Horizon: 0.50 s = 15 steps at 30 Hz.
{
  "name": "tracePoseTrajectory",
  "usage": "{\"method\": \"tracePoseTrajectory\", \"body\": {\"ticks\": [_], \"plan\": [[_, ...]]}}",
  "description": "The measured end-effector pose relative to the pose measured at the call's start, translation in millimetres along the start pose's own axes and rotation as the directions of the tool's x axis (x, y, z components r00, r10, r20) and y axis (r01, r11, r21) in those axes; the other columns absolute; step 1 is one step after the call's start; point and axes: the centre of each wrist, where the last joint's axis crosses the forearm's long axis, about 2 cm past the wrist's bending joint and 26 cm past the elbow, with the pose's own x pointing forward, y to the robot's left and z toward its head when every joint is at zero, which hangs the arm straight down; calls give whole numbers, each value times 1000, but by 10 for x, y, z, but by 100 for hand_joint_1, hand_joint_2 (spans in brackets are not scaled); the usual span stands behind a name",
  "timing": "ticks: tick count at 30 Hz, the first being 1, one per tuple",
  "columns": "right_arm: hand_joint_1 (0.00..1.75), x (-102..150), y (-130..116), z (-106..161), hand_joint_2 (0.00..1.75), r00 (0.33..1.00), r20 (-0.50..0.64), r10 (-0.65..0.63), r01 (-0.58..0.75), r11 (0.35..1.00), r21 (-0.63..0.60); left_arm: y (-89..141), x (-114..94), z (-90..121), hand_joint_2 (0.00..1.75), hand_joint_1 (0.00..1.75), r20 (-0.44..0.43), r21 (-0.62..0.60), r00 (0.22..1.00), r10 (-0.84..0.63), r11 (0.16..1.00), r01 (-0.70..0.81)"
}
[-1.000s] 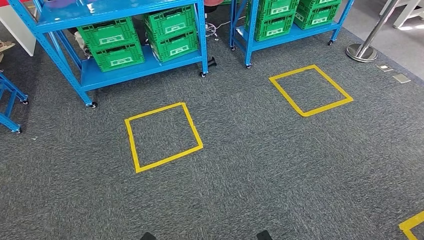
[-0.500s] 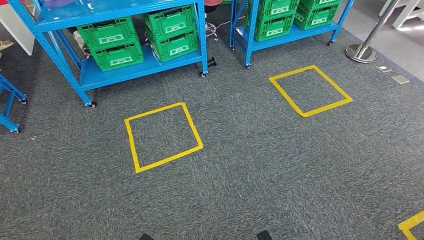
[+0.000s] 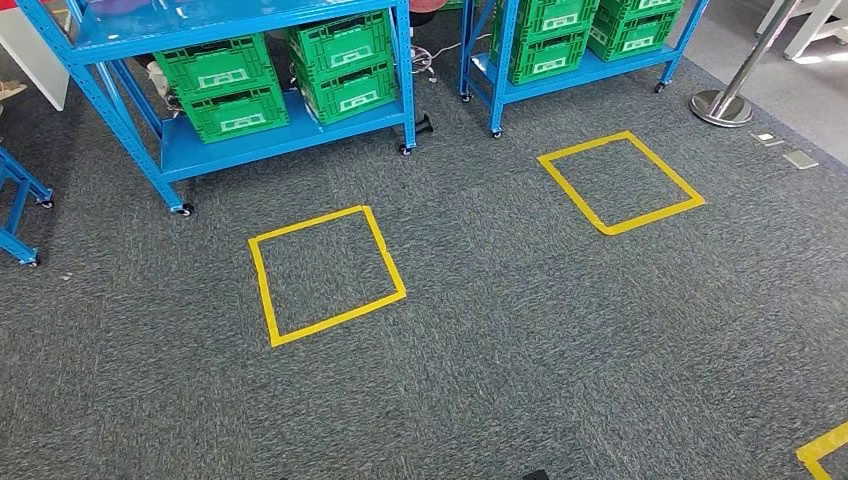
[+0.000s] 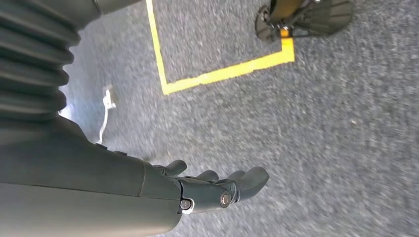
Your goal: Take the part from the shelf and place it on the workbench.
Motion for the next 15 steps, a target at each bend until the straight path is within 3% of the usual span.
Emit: {"method": "tracePoseTrajectory", "body": {"ticks": [15], "plan": [[0, -393, -127, -28, 175, 982, -76, -171, 178, 980, 87, 141, -483, -16, 175, 0, -32, -22, 984, 173, 985, -173]]}}
